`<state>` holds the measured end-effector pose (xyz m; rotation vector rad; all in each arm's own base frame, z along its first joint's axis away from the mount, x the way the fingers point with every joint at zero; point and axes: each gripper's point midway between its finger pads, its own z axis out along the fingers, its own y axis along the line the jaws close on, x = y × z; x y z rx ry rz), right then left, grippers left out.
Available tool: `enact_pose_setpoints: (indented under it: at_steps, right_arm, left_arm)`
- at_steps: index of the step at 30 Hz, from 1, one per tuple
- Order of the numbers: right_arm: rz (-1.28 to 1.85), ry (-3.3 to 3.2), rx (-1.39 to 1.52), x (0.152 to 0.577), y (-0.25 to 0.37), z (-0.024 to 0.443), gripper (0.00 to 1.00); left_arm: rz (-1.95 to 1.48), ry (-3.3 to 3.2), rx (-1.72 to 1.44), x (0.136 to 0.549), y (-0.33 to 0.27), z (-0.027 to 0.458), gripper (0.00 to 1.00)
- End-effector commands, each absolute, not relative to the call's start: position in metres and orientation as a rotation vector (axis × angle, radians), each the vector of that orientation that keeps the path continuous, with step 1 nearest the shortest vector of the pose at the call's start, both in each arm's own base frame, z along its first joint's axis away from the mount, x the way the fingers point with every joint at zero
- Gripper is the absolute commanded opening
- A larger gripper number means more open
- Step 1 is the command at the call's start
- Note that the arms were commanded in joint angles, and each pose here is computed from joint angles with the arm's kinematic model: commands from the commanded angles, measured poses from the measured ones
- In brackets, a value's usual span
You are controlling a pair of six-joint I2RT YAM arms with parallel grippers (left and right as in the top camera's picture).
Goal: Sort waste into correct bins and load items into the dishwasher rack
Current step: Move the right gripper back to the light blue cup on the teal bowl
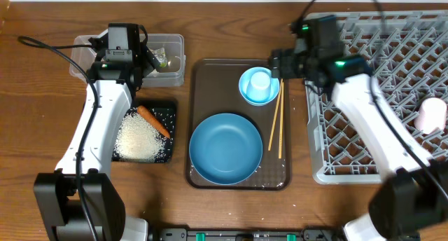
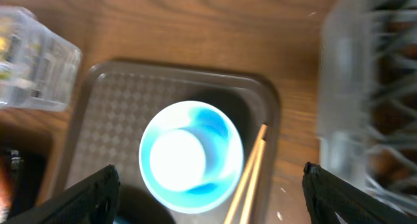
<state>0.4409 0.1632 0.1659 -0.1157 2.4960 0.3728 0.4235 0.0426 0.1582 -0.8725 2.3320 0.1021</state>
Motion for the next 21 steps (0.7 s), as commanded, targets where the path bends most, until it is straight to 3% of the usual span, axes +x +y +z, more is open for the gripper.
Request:
enact_pose_setpoints:
  at_steps: [1, 9, 21]
  right_arm:
    - [0.323, 2.525, -0.127, 0.451, 0.173, 0.136, 0.88]
    - [0.330, 2.568, -0.195, 0.455, 0.203, 0.090, 0.88]
    - [0.256, 2.676, -0.218, 0.433, 0.204, 0.066, 0.89]
  left_arm:
    - [0.115, 2.341, -0.868, 0.424, 0.043, 0.155, 1.00]
    - [0.115, 2.341, -0.869, 0.424, 0.044, 0.155, 0.99]
    - [0.115, 2.341, -0.869, 0.424, 0.044, 0.155, 0.99]
